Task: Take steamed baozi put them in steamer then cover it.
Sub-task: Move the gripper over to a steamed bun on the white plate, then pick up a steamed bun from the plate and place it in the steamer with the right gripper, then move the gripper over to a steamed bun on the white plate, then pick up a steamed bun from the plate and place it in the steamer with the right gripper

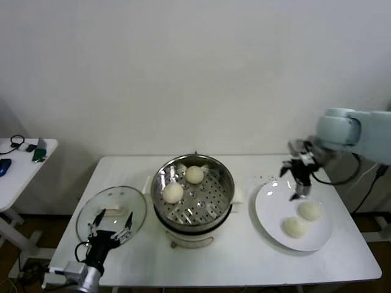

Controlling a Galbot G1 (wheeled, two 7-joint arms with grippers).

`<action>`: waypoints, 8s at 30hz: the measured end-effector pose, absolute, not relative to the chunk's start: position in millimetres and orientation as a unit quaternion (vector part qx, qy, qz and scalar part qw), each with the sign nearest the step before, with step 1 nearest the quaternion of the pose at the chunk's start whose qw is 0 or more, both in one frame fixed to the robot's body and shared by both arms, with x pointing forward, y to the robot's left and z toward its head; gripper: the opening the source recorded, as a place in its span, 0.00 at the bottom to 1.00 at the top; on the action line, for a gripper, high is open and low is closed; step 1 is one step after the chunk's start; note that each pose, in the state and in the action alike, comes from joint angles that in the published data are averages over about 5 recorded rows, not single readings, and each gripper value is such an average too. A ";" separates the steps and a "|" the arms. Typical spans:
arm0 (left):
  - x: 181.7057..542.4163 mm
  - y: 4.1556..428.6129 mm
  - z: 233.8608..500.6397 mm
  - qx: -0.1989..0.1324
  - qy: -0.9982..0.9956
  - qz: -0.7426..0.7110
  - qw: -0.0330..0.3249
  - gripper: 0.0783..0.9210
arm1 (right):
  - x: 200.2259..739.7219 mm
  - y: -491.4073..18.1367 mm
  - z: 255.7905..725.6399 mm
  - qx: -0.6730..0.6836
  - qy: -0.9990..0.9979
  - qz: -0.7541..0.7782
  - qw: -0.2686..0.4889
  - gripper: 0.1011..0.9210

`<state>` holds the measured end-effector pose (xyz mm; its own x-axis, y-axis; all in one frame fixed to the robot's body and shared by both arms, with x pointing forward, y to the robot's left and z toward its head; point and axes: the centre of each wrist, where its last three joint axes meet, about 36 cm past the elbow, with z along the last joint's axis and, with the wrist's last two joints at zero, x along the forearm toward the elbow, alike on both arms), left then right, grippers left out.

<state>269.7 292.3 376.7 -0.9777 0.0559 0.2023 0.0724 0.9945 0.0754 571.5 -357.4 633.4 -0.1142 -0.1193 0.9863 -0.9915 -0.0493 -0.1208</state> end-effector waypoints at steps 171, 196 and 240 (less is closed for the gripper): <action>250.9 292.2 366.9 -0.010 -0.990 -0.069 0.120 0.88 | 623.3 -451.6 491.5 0.464 -0.473 0.561 0.497 0.88; 252.7 291.9 368.0 -0.014 -0.990 -0.073 0.119 0.88 | 627.7 -451.2 479.0 0.461 -0.510 0.543 0.482 0.66; 259.2 294.0 378.3 -0.014 -0.992 -0.074 0.104 0.88 | 616.1 -138.9 619.6 0.589 -0.495 0.568 0.293 0.70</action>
<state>259.2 294.0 378.3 -0.9781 0.0118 0.2079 0.0427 0.9886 0.1447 616.1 -138.9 619.6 -0.1339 -0.2506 0.9588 -0.9153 -0.3396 -0.2166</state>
